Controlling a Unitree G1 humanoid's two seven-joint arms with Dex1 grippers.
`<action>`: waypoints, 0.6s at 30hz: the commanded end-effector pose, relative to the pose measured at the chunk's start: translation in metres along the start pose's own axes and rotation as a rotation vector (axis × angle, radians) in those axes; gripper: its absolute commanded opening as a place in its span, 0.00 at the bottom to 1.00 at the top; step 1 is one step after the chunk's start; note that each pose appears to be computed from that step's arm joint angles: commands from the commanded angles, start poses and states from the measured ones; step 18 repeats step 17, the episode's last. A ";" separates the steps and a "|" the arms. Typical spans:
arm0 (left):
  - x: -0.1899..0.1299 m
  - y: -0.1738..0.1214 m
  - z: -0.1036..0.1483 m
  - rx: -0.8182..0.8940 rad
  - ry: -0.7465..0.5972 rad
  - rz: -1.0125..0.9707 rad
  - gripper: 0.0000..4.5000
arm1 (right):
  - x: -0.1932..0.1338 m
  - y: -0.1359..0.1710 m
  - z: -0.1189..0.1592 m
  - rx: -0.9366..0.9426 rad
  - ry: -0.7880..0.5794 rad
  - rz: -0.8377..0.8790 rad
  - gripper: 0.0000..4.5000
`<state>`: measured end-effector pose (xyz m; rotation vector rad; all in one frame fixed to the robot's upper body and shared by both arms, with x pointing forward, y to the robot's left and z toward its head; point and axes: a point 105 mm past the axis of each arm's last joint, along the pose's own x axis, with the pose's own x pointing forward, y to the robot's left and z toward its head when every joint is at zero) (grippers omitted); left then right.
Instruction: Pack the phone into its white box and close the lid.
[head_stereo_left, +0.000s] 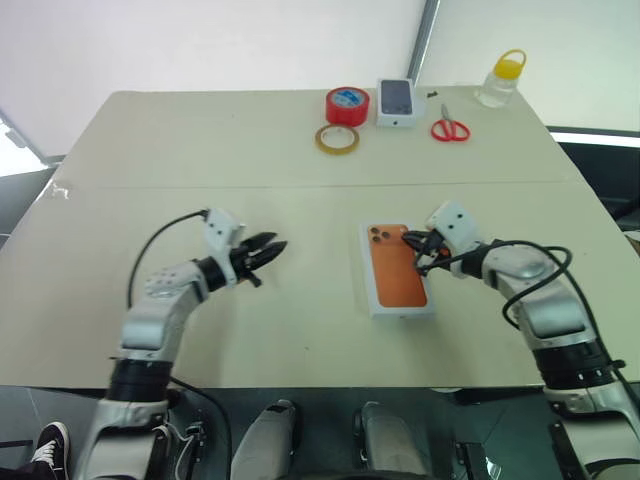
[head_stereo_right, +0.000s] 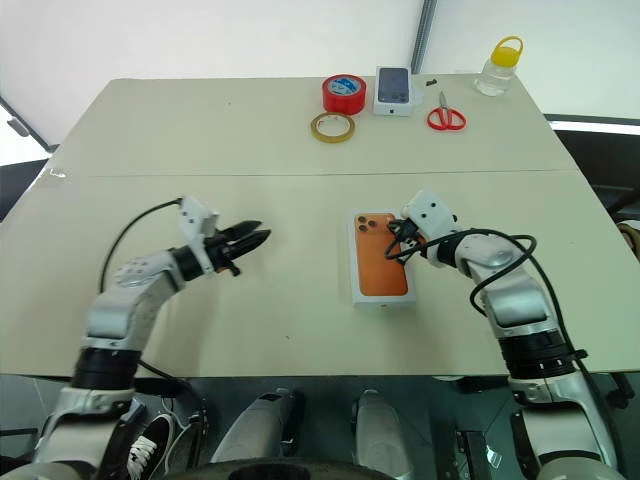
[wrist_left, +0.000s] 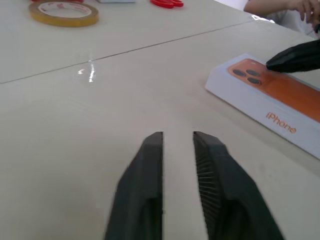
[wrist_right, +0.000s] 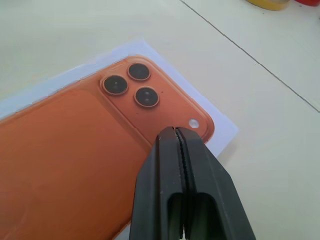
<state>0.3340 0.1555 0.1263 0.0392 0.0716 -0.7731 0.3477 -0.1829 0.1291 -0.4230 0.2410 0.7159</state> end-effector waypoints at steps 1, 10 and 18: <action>-0.033 0.014 0.016 0.065 -0.015 0.046 0.73 | -0.024 -0.009 0.016 0.022 -0.062 0.039 0.42; -0.107 0.027 0.006 0.072 0.074 0.125 1.00 | -0.073 -0.028 0.017 -0.043 -0.100 0.068 0.99; -0.127 0.036 -0.006 0.034 0.126 0.207 1.00 | -0.075 -0.035 0.001 -0.024 -0.075 0.049 0.99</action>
